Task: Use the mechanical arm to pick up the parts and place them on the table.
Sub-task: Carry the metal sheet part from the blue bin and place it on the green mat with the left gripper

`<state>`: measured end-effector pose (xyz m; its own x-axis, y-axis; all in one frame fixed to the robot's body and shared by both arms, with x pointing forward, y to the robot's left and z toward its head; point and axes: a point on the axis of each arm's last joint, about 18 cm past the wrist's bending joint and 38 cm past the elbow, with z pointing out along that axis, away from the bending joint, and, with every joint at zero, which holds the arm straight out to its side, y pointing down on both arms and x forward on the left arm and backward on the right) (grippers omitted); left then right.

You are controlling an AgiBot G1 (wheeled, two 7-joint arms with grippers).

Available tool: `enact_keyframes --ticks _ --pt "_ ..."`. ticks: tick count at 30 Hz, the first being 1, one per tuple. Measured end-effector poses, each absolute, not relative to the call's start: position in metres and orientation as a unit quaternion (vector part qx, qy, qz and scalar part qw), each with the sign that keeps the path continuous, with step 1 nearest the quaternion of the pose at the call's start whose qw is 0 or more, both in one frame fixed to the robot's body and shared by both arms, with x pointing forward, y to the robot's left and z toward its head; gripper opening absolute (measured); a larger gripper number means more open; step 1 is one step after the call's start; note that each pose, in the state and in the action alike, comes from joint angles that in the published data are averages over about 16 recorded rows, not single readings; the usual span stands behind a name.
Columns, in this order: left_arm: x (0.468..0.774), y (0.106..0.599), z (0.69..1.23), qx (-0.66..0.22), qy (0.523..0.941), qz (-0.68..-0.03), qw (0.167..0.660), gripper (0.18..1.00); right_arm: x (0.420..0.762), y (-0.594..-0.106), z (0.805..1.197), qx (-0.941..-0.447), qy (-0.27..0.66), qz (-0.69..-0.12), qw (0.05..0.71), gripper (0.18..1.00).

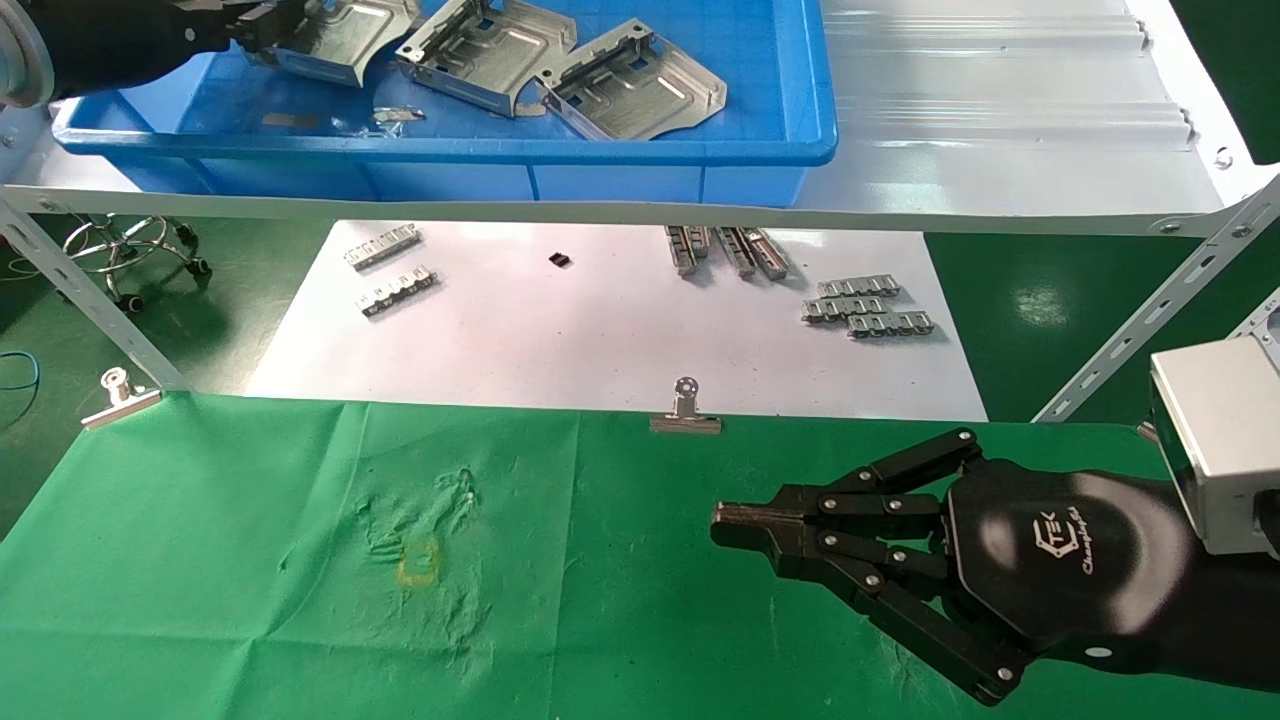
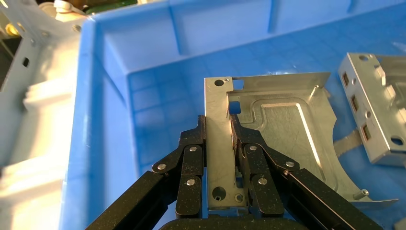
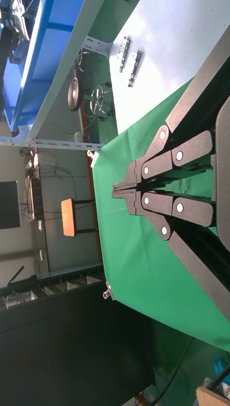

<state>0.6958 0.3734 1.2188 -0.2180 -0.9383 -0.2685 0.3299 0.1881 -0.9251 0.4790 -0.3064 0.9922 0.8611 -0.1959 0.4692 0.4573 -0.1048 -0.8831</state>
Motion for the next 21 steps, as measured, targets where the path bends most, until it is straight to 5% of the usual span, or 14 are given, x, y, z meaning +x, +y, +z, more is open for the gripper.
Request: enact_keyframes --ticks 10,21 --pt "0.668 0.367 1.230 -0.207 0.539 -0.614 0.538 0.270 0.479 -0.306 0.992 -0.701 -0.093 -0.246 0.663 0.192" --pt "0.613 0.352 1.208 -0.042 0.591 -0.645 0.482 0.270 0.479 -0.306 0.992 -0.701 -0.093 -0.246 0.663 0.192"
